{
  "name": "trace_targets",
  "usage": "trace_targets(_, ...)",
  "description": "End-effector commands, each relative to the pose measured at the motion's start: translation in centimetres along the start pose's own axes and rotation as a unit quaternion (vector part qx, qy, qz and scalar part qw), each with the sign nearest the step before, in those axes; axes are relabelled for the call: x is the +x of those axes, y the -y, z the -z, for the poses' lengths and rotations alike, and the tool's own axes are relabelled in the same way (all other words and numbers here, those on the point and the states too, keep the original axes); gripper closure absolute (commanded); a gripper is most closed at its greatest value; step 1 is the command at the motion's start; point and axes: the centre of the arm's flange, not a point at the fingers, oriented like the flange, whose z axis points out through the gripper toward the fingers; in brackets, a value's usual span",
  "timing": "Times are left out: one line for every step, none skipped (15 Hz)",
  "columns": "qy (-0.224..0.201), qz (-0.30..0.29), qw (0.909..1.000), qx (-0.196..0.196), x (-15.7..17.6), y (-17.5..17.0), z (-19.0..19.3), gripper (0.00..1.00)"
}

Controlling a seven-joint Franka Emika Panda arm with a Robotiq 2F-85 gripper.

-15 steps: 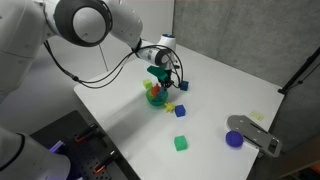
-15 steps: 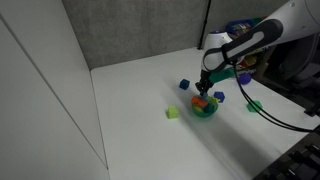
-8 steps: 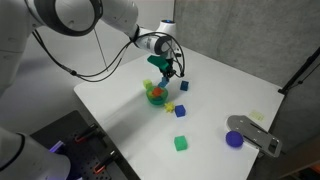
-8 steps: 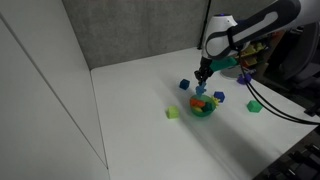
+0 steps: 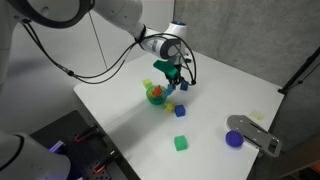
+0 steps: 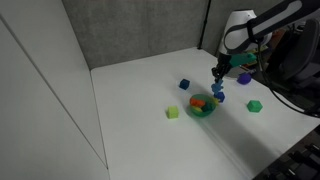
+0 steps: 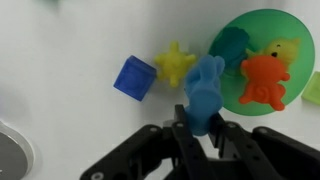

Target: Remove the blue toy from the bowl

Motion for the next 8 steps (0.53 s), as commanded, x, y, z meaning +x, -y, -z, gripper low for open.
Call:
trace_targets(0.013,-0.004,0.9999,-0.003,-2.8,-4.3,0.1,0.92)
trace_targets(0.021,-0.008,0.9997,-0.004,-3.1,-5.5,-0.6,0.92)
trace_targets(0.029,-0.013,0.9995,-0.004,-3.3,-6.5,-1.2,0.91)
trace_targets(0.037,-0.015,0.9992,-0.004,-3.4,-7.3,-2.0,0.92)
trace_targets(0.046,-0.018,0.9988,-0.003,-3.6,-8.0,-2.6,0.91)
trace_targets(0.052,-0.019,0.9985,-0.002,-3.7,-8.5,-3.2,0.91)
trace_targets(0.059,-0.018,0.9981,0.0,-3.8,-8.9,-3.6,0.91)
trace_targets(0.064,-0.017,0.9978,0.003,-4.0,-9.2,-4.0,0.71)
